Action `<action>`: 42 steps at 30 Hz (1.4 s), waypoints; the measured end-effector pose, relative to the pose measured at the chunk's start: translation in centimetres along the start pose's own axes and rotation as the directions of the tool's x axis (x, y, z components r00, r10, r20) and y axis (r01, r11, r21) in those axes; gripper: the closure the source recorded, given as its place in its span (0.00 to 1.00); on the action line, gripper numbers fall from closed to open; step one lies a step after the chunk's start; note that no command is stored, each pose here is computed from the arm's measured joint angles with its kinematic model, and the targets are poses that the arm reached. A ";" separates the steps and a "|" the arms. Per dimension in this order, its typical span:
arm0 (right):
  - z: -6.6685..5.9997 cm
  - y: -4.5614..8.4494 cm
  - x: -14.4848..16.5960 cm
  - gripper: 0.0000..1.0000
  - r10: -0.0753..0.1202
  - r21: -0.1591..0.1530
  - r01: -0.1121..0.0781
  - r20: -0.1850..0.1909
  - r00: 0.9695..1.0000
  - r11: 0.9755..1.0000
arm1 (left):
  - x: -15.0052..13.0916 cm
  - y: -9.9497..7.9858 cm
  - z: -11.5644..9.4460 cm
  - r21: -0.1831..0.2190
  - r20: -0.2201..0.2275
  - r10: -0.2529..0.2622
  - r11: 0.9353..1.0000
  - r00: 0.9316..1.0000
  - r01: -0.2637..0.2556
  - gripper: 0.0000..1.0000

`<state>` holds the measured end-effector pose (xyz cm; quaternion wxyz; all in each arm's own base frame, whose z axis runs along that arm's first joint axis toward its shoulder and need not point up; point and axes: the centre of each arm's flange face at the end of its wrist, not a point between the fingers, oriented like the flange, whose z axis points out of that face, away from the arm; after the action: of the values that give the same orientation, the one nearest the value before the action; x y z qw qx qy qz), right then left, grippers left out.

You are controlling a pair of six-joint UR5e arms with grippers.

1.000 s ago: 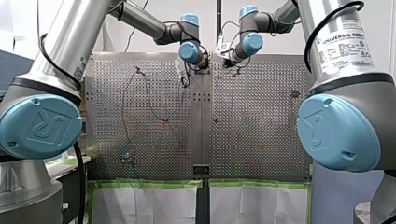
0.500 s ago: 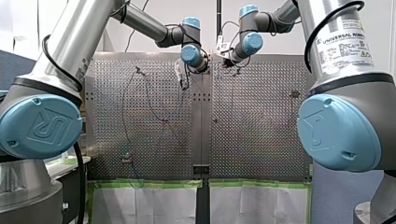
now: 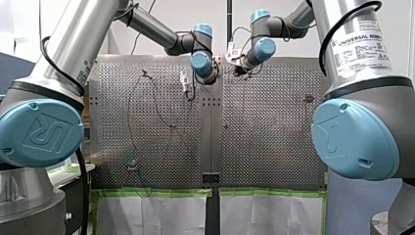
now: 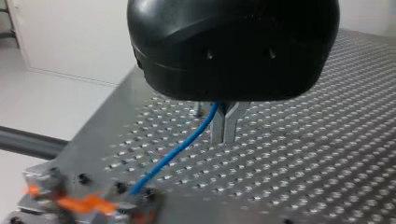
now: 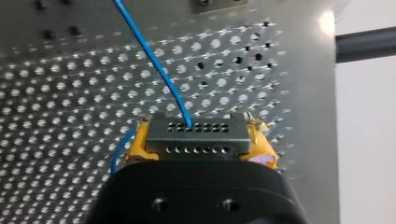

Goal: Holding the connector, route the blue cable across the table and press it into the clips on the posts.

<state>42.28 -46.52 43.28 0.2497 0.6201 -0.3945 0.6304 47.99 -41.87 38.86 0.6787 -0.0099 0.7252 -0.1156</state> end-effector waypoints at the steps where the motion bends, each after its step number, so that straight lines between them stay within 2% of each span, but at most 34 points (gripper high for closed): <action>1: -0.1 0.0 -0.3 1.00 0.000 -0.002 0.000 0.005 1.000 1.000 | 0.5 0.0 -0.3 0.000 -0.007 0.006 1.000 1.000 -0.006 0.98; 8: -0.5 0.5 -2.3 1.00 -0.002 -0.017 0.003 0.042 0.999 1.000 | 3.1 -0.3 -1.3 0.019 -0.020 0.012 1.000 1.000 -0.011 0.98; 11: -0.7 1.0 -3.3 1.00 -0.010 -0.029 0.011 0.061 0.998 1.000 | 4.1 -0.2 -1.6 0.029 -0.023 0.010 1.000 1.000 -0.009 0.98; 15: -1.0 1.8 -4.8 1.00 -0.029 -0.047 0.033 0.090 0.996 0.998 | 6.0 -0.1 -1.8 0.050 -0.036 0.006 0.999 0.999 -0.004 0.98; 20: -1.2 2.7 -6.3 1.00 -0.057 -0.057 0.063 0.104 0.993 0.996 | 9.8 0.3 -1.6 0.076 -0.074 0.018 0.997 0.997 -0.012 0.98; 24: -1.4 3.2 -7.8 1.00 -0.082 -0.060 0.090 0.115 0.990 0.994 | 13.1 0.7 -1.7 0.099 -0.110 0.027 0.995 0.994 -0.016 0.98; 28: -1.8 3.6 -9.3 1.00 -0.096 -0.064 0.105 0.128 0.987 0.992 | 16.6 1.4 -1.9 0.111 -0.149 0.031 0.994 0.988 -0.015 0.98; 35: -2.0 4.1 -12.8 1.00 -0.092 -0.066 0.103 0.155 0.984 0.993 | 19.7 2.5 -2.5 0.128 -0.174 0.026 0.992 0.984 -0.003 0.98; 38: -1.9 4.4 -15.1 1.00 -0.088 -0.063 0.101 0.178 0.980 0.993 | 21.4 3.1 -2.7 0.137 -0.188 0.029 0.991 0.982 -0.003 0.98; 42: -1.9 5.1 -18.1 1.00 -0.075 -0.069 0.091 0.210 0.975 0.993 | 22.9 2.9 -2.0 0.160 -0.187 0.022 0.987 0.982 0.009 0.98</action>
<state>38.98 -44.74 24.71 0.2573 0.6881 -0.4163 0.5357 44.65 -42.66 15.99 0.6063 0.0580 0.7743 -0.1717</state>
